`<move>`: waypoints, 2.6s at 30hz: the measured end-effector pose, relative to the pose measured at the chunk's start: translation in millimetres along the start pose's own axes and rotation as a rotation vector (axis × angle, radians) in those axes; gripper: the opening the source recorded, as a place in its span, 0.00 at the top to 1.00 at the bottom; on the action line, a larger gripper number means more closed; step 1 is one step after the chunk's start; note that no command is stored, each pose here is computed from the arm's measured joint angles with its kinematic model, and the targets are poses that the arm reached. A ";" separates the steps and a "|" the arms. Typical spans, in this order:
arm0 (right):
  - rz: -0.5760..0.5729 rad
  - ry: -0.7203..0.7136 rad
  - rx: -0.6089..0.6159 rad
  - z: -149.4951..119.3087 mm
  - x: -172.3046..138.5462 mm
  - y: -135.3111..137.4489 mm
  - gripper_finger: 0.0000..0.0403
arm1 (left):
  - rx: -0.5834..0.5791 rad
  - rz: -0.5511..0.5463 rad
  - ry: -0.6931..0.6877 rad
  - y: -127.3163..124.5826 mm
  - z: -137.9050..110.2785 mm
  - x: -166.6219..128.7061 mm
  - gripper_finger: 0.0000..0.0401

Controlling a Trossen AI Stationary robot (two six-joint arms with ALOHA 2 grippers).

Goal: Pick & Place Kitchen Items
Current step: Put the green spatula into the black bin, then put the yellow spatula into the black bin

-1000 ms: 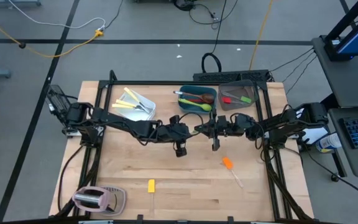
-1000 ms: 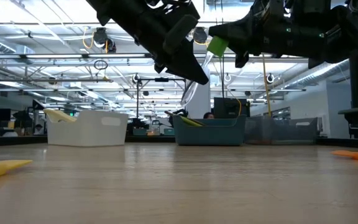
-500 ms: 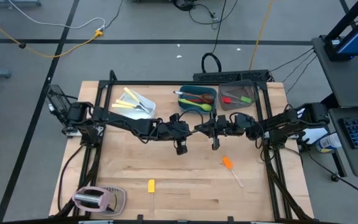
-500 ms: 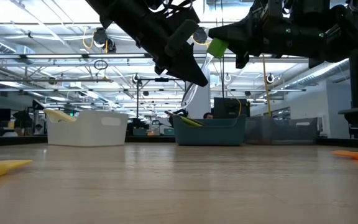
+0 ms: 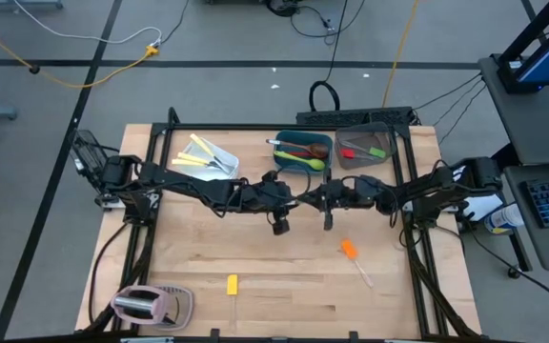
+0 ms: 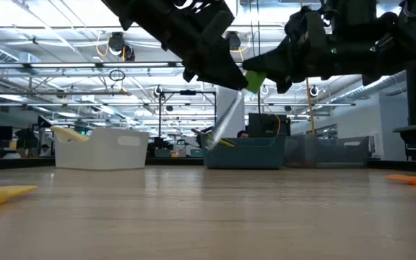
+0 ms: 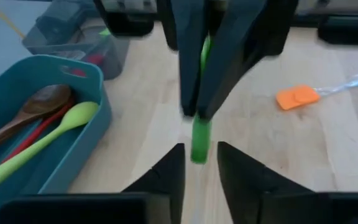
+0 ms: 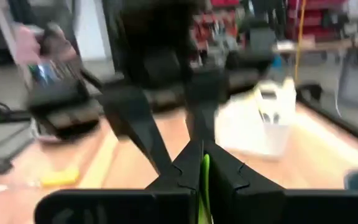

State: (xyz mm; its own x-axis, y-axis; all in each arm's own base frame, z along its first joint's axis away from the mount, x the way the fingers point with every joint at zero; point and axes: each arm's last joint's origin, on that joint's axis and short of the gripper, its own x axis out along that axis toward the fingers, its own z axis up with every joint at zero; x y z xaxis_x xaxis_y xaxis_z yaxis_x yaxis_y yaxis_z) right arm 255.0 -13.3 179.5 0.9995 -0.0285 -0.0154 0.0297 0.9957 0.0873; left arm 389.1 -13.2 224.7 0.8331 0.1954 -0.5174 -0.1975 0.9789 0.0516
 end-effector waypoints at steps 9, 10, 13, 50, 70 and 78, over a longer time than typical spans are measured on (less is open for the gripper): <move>-0.175 0.073 -0.031 22.4 -23.3 -16.3 0.99 | 0.002 0.009 0.020 0.1 -2.7 0.5 0.65; -0.216 0.074 -0.058 27.5 -28.5 -18.0 0.99 | 0.002 0.009 0.022 0.1 -3.1 0.5 0.65; -0.381 0.096 -0.149 41.4 -47.7 -22.7 0.99 | 0.000 0.009 0.025 0.1 -3.6 0.7 0.64; -1.175 0.814 -0.275 -2.7 -106.3 -90.7 0.99 | 0.012 0.004 -0.007 -0.1 -1.2 1.4 0.64; -1.194 0.606 -0.252 5.9 -89.2 -101.7 0.66 | -0.064 -0.010 0.015 -5.9 -4.1 0.1 0.64; -1.257 0.461 -0.206 16.9 -89.8 -111.5 0.63 | -0.076 -0.078 0.027 -22.9 -6.4 -4.2 0.64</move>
State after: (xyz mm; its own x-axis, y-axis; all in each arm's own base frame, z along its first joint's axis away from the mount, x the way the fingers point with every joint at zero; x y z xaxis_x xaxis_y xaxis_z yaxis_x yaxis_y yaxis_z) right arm 162.1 -123.2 188.0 0.2017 -0.9300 -0.3074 0.8692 0.3146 -0.3814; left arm 386.8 -36.9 220.2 0.8337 0.1158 -0.5400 -0.1720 0.9836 -0.0547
